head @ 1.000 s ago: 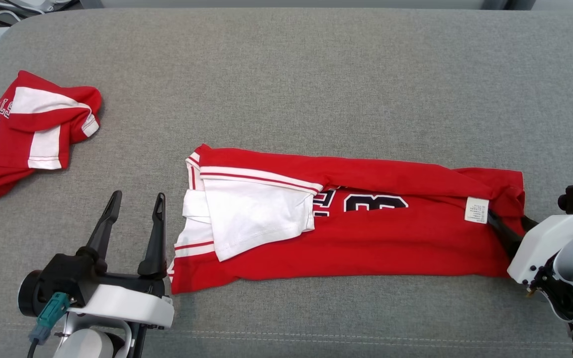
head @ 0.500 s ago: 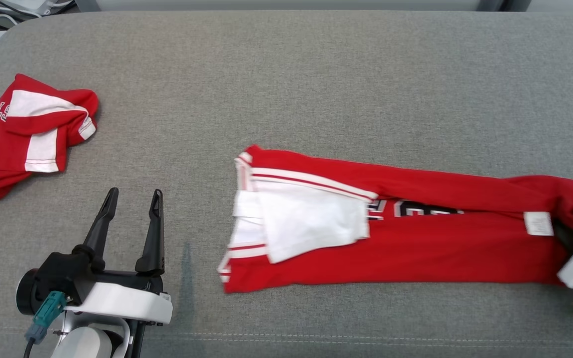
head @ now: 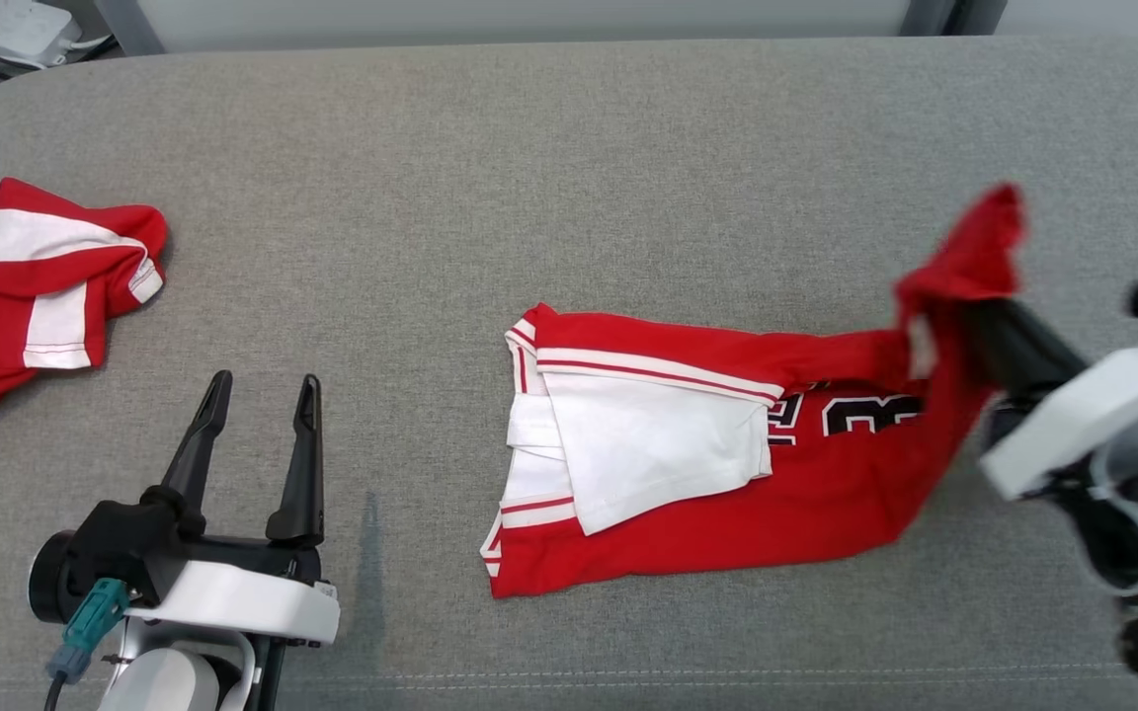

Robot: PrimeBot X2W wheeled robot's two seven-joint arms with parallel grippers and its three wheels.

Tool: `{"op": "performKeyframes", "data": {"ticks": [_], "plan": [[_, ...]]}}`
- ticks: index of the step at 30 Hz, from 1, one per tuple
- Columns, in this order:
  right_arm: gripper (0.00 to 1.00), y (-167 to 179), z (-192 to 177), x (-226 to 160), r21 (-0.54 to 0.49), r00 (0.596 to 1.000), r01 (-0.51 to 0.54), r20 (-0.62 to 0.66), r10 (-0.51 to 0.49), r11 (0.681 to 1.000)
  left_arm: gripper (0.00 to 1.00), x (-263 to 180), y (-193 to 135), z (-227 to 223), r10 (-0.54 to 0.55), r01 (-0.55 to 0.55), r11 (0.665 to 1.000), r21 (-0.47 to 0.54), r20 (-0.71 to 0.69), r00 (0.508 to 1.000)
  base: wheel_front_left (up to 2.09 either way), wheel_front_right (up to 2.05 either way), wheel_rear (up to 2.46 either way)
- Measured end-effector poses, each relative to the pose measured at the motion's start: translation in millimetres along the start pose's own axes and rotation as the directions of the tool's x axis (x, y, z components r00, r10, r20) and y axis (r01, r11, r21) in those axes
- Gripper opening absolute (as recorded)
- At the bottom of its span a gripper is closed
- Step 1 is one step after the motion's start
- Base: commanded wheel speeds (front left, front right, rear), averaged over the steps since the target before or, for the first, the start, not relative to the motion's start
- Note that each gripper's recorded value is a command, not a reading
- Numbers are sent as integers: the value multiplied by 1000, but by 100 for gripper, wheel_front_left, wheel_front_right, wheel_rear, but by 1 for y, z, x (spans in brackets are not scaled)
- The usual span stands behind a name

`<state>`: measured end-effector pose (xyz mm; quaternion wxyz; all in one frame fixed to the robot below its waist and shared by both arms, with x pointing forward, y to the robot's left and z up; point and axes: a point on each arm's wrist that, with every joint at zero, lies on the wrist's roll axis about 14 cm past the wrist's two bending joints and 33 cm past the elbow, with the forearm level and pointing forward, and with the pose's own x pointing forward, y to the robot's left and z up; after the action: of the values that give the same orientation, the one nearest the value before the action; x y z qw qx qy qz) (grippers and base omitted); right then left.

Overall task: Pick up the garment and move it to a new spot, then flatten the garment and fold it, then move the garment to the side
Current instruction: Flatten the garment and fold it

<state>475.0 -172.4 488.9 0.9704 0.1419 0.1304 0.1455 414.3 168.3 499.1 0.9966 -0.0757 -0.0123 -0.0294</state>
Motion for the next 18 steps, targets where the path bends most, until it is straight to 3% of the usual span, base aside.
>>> {"op": "performKeyframes", "data": {"ticks": [4, 9, 14, 18], "plan": [[0, 85, 1, 10, 6, 980, -197, 14, 197, 980, 100, -1, 0, 1, 0, 0, 1000, 0, 2, 1000, 0, 0, 0], [0, 158, -40, 17, 74, 942, -323, -71, 328, 944, 100, -6, 1, 0, 3, -3, 1000, -3, -2, 1000, 0, 0, 0], [0, 184, -80, 24, 104, 917, -350, -167, 363, 931, 100, -13, 5, -3, 18, -18, 1000, -6, -16, 1000, 0, 0, 0], [0, 188, -86, 36, 91, 914, -356, -174, 367, 930, 100, -18, 9, -6, 36, -36, 999, -13, -26, 999, 0, 0, 0]]}}
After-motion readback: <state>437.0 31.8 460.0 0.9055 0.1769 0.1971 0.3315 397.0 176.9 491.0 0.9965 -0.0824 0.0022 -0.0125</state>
